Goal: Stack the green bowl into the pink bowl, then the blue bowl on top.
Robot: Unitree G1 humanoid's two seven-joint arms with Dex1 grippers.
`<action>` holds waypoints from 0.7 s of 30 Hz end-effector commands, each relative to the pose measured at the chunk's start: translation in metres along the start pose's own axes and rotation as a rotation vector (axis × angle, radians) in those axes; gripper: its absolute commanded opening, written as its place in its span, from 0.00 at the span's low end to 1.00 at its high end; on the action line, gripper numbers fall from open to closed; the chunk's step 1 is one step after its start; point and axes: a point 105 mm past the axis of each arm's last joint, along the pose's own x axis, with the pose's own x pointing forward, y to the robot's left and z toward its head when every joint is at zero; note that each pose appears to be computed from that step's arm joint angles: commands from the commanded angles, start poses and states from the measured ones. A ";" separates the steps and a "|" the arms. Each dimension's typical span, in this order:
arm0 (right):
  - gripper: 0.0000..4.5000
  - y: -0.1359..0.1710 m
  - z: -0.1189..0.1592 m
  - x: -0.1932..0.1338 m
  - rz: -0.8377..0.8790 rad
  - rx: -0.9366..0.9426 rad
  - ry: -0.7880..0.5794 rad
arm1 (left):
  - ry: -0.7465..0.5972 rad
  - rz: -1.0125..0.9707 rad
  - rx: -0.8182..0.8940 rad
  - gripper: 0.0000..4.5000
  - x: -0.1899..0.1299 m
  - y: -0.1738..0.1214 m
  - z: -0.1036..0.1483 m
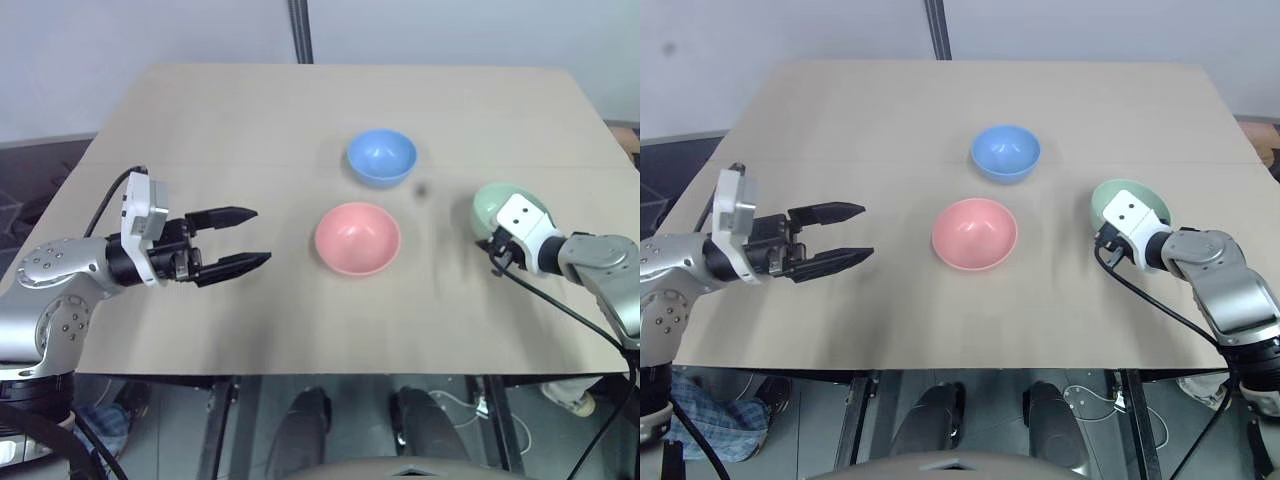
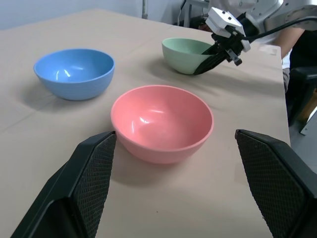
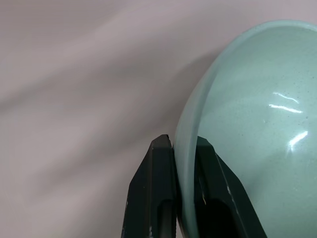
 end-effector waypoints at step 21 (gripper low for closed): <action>0.01 0.138 0.186 -0.013 0.482 -0.342 -0.538 | 0.011 -0.082 0.078 0.90 0.001 -0.002 0.019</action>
